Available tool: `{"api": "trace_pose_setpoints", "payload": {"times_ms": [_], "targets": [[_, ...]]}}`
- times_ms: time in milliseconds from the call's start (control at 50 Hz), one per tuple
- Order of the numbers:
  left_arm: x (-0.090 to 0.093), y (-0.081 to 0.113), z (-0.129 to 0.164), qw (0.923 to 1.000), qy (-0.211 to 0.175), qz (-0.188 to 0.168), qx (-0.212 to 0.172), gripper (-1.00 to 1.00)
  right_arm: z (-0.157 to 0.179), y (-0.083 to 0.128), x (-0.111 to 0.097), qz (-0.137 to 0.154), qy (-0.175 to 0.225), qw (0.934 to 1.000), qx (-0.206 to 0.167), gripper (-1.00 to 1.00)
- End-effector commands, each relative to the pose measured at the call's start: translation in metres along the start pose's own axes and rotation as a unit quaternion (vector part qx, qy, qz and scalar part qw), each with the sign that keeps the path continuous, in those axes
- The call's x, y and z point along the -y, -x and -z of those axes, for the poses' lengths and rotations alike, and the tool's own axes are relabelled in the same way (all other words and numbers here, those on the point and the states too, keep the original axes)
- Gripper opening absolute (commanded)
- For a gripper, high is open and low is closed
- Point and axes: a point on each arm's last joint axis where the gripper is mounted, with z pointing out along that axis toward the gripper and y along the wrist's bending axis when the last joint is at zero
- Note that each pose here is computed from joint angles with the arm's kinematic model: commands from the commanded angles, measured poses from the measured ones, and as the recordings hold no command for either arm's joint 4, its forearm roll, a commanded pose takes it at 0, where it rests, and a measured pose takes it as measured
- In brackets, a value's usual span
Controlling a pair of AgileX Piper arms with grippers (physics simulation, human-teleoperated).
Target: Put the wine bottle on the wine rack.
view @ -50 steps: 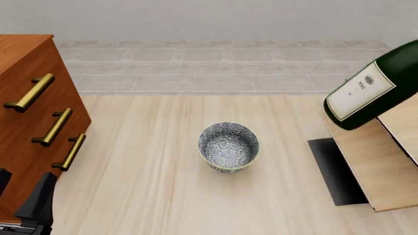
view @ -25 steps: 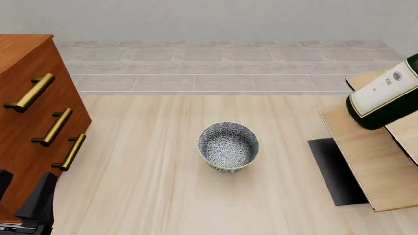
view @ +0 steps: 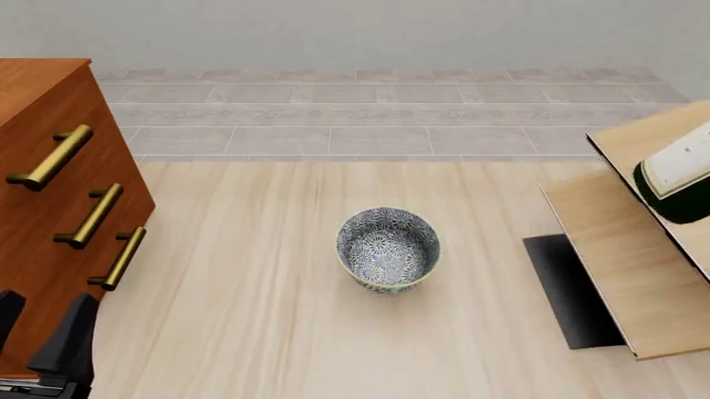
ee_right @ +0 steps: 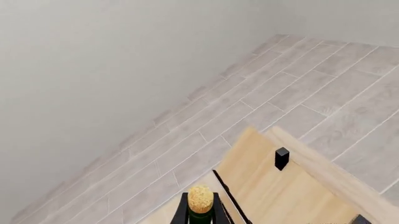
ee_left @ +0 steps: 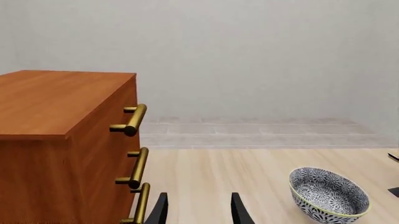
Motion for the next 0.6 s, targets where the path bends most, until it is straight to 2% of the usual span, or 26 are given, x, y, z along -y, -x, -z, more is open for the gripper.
{"api": "trace_pose_setpoints", "payload": {"times_ms": [20,160,600], "targets": [[0.0,0.0,0.0,1.0,-0.001,0.001,0.0,1.0,0.005,0.006,0.002,-0.002,-0.019,0.9997,0.015,-1.0],[0.0,0.0,0.0,1.0,-0.002,0.0,-0.001,1.0,0.002,0.003,0.006,-0.011,-0.03,0.9993,0.021,-1.0],[0.001,0.001,0.0,1.0,-0.004,-0.002,-0.002,1.0,-0.011,-0.006,0.021,-0.012,-0.067,0.9974,0.025,-1.0]]}}
